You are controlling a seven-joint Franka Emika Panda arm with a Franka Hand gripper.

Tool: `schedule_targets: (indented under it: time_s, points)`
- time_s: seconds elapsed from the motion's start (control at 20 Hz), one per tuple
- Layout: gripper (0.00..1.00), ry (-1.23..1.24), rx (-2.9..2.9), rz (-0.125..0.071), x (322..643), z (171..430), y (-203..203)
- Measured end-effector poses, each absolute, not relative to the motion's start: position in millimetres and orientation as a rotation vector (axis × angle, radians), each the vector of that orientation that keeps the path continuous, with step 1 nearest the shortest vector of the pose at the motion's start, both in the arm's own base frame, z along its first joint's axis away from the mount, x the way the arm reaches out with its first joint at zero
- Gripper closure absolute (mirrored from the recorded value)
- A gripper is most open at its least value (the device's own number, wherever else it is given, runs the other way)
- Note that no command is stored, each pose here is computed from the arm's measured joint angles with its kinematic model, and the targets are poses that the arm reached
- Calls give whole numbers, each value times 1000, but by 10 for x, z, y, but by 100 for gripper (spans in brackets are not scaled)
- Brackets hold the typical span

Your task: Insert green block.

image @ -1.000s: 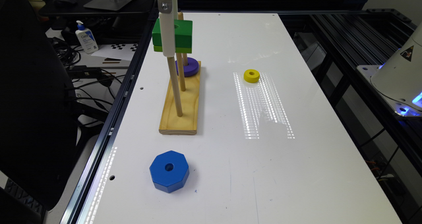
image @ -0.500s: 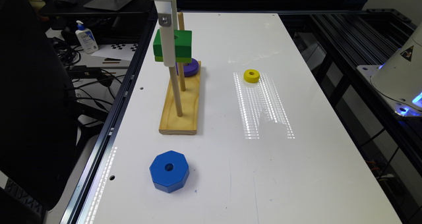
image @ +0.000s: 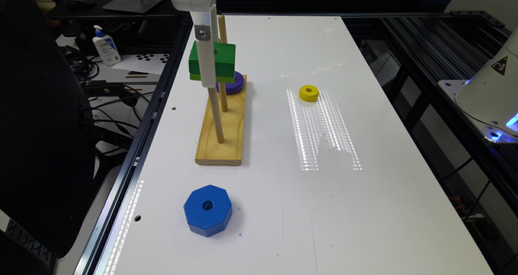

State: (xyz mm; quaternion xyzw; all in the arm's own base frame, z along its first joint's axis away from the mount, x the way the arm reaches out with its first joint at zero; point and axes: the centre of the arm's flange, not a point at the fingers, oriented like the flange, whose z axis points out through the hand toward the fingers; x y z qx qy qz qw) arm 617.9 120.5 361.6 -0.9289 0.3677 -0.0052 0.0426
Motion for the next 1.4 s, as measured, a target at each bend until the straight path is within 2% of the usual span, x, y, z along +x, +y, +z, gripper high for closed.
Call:
schedule_targets:
  time_s: [0.9, 1.4]
  points:
    - [100, 1126, -2842, -17, 6181, 3616, 1197]
    - [100, 1149, -2847, -29, 6208, 3607, 1051]
